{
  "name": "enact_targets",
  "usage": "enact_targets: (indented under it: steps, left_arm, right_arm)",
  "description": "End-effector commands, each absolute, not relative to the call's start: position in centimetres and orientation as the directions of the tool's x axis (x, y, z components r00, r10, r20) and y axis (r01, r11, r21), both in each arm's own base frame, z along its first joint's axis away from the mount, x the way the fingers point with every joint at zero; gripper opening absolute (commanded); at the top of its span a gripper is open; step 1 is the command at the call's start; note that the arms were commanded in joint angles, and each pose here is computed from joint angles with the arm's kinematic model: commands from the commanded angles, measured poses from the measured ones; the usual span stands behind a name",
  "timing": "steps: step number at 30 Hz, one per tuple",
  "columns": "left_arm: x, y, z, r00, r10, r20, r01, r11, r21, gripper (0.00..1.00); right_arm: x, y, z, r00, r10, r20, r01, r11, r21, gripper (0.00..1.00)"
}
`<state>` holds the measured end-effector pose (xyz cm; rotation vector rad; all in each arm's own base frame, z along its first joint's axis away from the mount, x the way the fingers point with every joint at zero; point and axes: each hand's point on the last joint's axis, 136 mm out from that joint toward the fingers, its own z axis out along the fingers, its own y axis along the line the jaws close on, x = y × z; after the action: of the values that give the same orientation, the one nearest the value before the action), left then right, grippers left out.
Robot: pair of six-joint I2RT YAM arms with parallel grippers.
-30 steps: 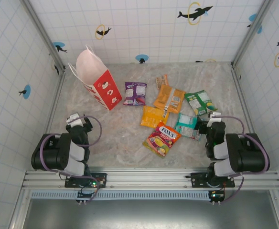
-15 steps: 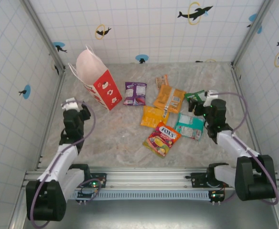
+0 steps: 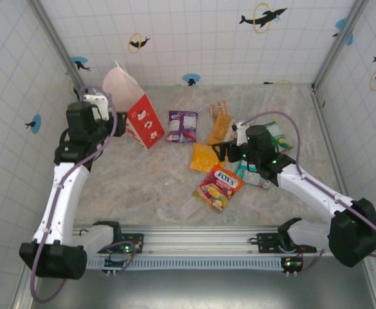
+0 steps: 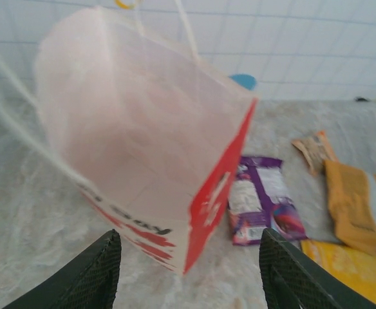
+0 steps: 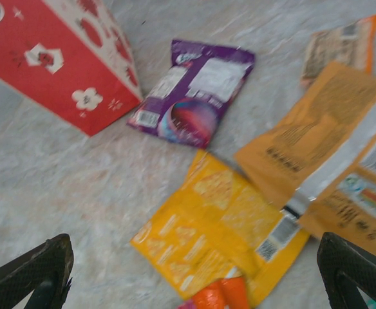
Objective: Place the snacks into the paper bag
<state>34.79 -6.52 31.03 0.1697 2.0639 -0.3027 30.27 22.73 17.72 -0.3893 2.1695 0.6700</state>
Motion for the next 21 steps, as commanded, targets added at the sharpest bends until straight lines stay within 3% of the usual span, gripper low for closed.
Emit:
enact_targets:
  steps: [1,9,16,21]
  left_arm:
    - [34.1,-8.7,30.7,-0.592,0.083,-0.802,0.367,0.914,-0.176,0.59]
    - [38.3,-9.5,31.2,-0.648,0.158,-0.745,0.388,0.910,-0.145,0.62]
    - [40.9,-10.3,28.6,-0.716,0.242,-0.655,0.423,0.896,-0.132,0.63]
    - [42.4,-11.7,28.1,-0.704,0.267,-0.658,0.456,0.880,-0.131,0.63]
  right_arm:
    - [30.3,23.8,18.8,-0.621,-0.040,-0.783,-0.475,0.813,0.335,1.00]
    - [30.3,24.9,17.9,-0.624,-0.037,-0.780,-0.477,0.809,0.343,1.00]
    - [30.4,25.6,17.0,-0.647,-0.057,-0.760,-0.478,0.807,0.346,1.00]
    - [30.4,25.9,16.5,-0.656,-0.065,-0.752,-0.478,0.807,0.347,1.00]
